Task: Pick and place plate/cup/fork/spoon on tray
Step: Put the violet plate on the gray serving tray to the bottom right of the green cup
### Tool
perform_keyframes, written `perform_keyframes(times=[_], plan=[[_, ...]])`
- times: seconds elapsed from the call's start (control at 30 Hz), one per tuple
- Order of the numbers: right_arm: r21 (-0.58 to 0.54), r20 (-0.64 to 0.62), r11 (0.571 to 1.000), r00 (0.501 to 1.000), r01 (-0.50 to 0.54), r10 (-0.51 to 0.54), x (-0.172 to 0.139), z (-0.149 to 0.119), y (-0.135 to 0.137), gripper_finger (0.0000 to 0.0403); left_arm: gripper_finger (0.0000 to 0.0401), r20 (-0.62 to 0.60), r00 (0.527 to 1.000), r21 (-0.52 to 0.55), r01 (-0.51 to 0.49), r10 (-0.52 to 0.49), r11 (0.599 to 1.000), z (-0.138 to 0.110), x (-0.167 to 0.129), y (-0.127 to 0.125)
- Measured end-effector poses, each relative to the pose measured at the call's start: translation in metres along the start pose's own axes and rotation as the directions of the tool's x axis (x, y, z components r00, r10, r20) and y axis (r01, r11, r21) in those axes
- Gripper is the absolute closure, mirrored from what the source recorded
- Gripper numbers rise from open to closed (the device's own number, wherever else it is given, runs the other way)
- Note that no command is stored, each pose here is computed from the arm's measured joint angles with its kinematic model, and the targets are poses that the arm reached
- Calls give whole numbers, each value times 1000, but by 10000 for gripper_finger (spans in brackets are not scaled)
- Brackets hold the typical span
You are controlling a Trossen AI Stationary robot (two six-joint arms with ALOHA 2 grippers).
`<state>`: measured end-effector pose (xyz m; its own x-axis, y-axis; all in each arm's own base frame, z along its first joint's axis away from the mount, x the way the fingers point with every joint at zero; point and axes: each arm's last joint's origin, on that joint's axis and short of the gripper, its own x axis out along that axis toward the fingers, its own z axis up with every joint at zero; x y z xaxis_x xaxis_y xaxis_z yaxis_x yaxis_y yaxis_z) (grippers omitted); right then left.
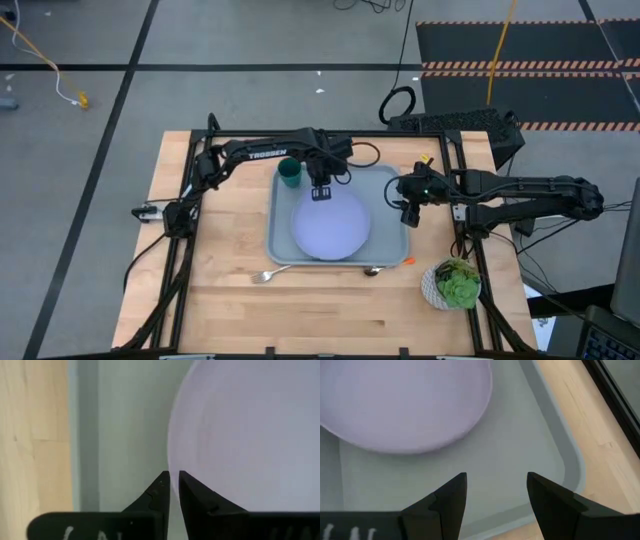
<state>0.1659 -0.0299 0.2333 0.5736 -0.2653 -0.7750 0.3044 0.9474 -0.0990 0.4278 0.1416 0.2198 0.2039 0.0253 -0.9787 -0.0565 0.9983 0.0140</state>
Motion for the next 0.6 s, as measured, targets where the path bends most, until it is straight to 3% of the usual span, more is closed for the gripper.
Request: perform_keyframes(times=[0.33,0.6], plan=[[1,1,1000,1000,-1,1,0,0,0,204,356,31,999,-10,-21,22,1000,4,1,-2],[0,0,1000,1000,-1,1,0,0,0,204,355,-37,999,35,2,-1,999,1,2,-18]])
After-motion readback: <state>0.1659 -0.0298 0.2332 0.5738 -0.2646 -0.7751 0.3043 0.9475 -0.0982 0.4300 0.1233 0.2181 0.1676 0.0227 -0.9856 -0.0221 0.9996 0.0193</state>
